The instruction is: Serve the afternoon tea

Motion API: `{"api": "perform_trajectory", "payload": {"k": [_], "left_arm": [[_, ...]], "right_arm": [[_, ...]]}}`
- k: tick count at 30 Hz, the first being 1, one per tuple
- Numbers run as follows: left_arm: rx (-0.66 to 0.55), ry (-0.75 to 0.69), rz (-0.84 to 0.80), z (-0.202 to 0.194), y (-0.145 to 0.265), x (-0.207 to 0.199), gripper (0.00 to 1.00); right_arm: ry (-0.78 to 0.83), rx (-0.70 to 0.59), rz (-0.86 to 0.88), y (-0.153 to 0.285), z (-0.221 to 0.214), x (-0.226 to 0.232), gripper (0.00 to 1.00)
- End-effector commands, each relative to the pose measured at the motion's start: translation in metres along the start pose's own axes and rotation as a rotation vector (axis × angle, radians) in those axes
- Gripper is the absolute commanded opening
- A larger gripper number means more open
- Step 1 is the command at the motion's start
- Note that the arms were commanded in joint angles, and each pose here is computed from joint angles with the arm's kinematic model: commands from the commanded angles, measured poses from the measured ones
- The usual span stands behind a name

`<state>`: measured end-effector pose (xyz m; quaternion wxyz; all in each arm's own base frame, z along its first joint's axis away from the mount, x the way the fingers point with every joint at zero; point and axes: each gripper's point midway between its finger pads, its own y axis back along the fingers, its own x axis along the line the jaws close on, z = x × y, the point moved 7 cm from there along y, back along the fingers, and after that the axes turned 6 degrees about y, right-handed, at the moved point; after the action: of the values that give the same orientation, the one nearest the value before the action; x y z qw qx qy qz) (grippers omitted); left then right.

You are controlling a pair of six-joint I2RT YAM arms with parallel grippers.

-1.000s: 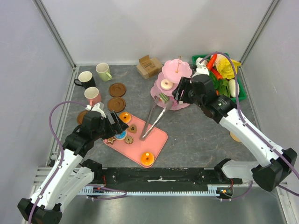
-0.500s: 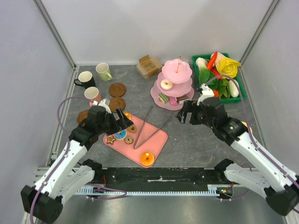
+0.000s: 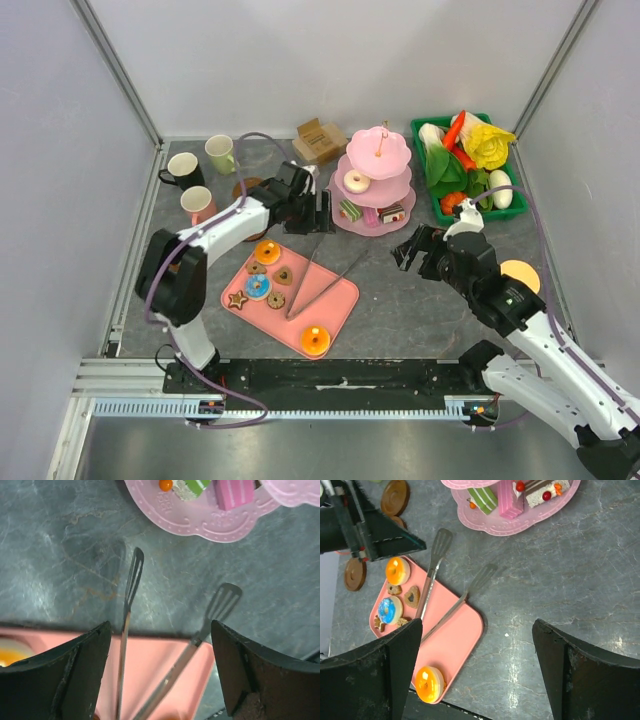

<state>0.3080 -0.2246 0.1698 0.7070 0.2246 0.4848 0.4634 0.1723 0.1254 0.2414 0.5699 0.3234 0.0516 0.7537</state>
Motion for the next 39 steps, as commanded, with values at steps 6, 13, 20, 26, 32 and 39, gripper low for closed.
{"api": "perform_trajectory", "payload": {"k": [6,13,20,26,32,39], "left_arm": [[0.163,-0.231,0.25,-0.026,-0.056,0.028,0.71],[0.129,-0.225,0.318,-0.026,-0.057,0.031,0.2],[0.078,-0.133,0.297,-0.026,-0.032,0.019,0.02],[-0.027,0.02,0.159,-0.022,0.011,-0.006,0.02],[-0.197,0.081,-0.168,-0.013,0.07,-0.046,0.02],[-0.4,-0.021,-0.711,-0.01,0.169,-0.099,0.02]], "right_arm": [[0.007,0.037,-0.064,-0.003,-0.013,-0.012,0.98],[0.015,0.064,-0.081,-0.006,-0.019,-0.015,0.98],[0.061,0.052,-0.029,0.002,-0.017,-0.013,0.98],[0.153,0.018,0.23,0.019,-0.007,0.012,0.98],[0.154,0.014,0.606,0.033,-0.008,0.049,0.98],[0.147,-0.021,0.981,0.049,-0.004,0.081,0.98]]}}
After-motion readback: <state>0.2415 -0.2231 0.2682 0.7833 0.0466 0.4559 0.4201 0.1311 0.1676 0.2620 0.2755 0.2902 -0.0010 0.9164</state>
